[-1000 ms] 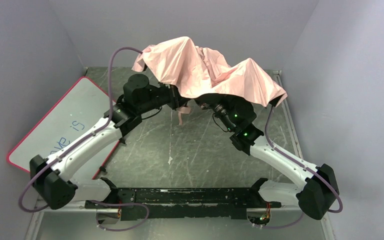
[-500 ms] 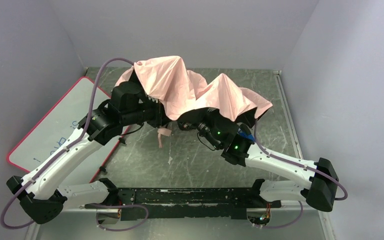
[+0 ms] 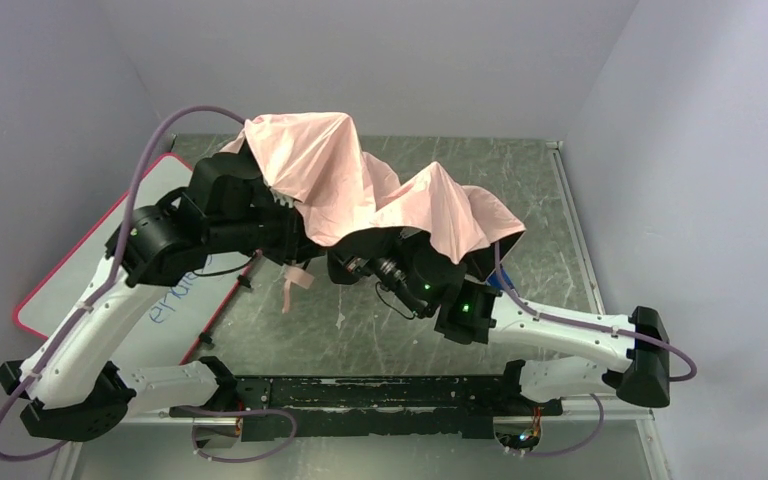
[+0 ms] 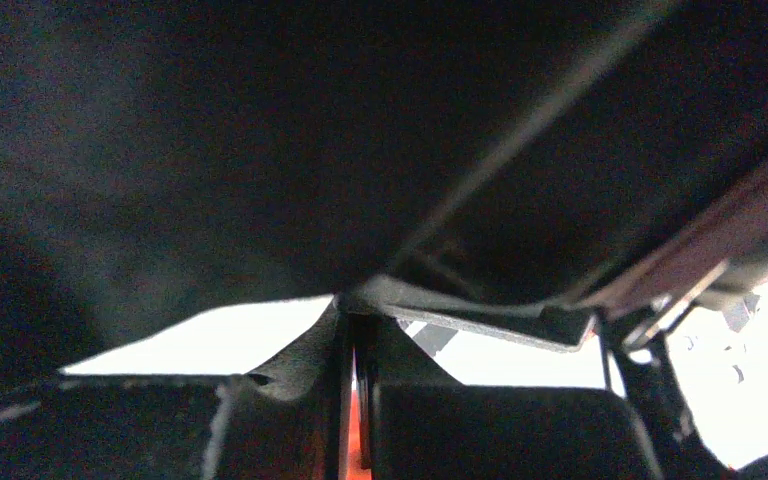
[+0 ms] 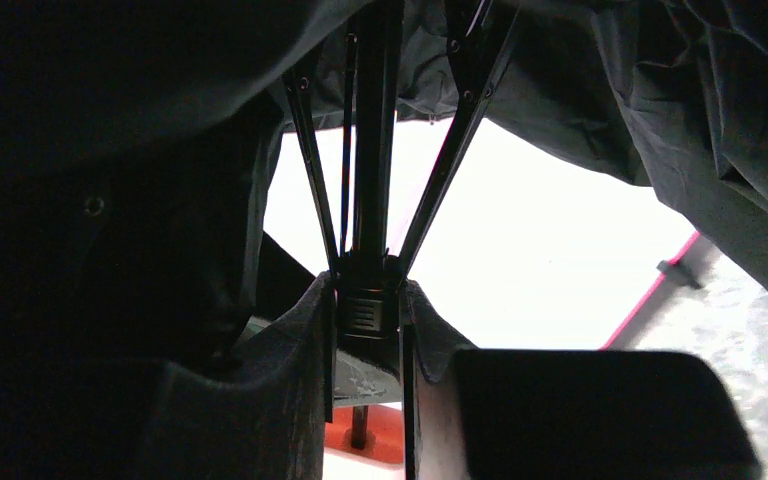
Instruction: Put away the umbrella
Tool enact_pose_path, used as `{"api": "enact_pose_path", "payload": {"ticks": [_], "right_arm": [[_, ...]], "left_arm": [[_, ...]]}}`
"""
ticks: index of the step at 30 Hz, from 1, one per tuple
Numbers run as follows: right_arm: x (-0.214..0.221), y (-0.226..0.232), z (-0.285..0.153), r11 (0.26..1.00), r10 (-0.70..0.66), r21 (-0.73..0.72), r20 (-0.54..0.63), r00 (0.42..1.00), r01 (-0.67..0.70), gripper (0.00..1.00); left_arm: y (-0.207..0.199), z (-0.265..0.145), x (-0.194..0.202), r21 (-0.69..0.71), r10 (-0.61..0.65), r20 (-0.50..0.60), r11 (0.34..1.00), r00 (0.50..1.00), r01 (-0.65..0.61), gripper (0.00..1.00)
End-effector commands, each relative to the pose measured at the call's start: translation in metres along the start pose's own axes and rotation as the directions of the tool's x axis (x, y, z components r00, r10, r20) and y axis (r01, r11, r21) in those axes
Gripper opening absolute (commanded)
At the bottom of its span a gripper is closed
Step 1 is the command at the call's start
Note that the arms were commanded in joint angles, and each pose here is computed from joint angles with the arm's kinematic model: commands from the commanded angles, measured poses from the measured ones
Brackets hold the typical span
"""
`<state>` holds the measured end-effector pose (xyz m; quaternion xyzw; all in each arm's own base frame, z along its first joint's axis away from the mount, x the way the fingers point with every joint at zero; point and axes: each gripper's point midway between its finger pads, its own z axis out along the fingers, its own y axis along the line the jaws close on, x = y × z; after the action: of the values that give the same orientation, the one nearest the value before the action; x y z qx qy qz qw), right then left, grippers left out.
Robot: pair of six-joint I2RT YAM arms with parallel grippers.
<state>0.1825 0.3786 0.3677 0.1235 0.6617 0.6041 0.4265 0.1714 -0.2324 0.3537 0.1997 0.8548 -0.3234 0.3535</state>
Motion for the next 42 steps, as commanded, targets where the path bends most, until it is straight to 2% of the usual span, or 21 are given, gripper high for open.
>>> {"api": "enact_pose_path", "payload": {"ticks": [1, 4, 9, 14, 23, 26, 29, 31, 37, 42], "right_arm": [[0.058, 0.001, -0.019, 0.999, 0.047, -0.010, -0.169, 0.984, -0.049, 0.00], [0.064, -0.025, -0.021, 0.996, 0.087, 0.049, -0.150, 0.985, -0.081, 0.00], [0.066, -0.082, -0.025, 0.986, 0.054, 0.165, -0.098, 0.994, -0.037, 0.00], [0.074, -0.133, -0.024, 0.970, 0.040, 0.242, -0.133, 0.990, -0.007, 0.00], [0.056, -0.193, -0.015, 0.952, 0.004, 0.303, -0.132, 0.991, 0.036, 0.01], [0.048, -0.210, -0.014, 0.941, -0.016, 0.333, -0.129, 0.992, 0.058, 0.09], [0.041, -0.222, -0.018, 0.930, -0.026, 0.361, -0.115, 0.993, 0.066, 0.30], [0.038, -0.229, -0.023, 0.922, -0.030, 0.381, -0.102, 0.994, 0.067, 0.40], [0.028, -0.243, -0.046, 0.904, -0.032, 0.423, -0.063, 0.997, 0.056, 0.51], [0.024, -0.255, -0.067, 0.893, -0.030, 0.446, -0.055, 0.998, 0.052, 0.54]], "left_arm": [[0.005, -0.013, -0.031, -0.063, 0.011, 0.105, 0.998, 0.994, -0.004, 0.05], [0.022, -0.006, -0.017, -0.133, 0.006, 0.068, 0.991, 0.998, 0.003, 0.05], [0.053, 0.032, 0.015, -0.217, 0.013, -0.001, 0.976, 1.000, -0.013, 0.05], [0.077, 0.076, 0.039, -0.253, 0.023, -0.037, 0.967, 0.999, -0.032, 0.05], [0.104, 0.119, 0.052, -0.326, 0.037, -0.056, 0.944, 0.998, -0.053, 0.05], [0.114, 0.131, 0.057, -0.362, 0.033, -0.060, 0.931, 0.998, -0.052, 0.05], [0.123, 0.143, 0.062, -0.395, 0.015, -0.062, 0.918, 0.998, -0.038, 0.05], [0.126, 0.150, 0.063, -0.403, 0.007, -0.059, 0.915, 0.998, -0.030, 0.05], [0.134, 0.166, 0.073, -0.418, -0.008, -0.081, 0.908, 0.997, -0.027, 0.05], [0.135, 0.183, 0.085, -0.388, -0.008, -0.109, 0.921, 0.994, -0.035, 0.05]]}}
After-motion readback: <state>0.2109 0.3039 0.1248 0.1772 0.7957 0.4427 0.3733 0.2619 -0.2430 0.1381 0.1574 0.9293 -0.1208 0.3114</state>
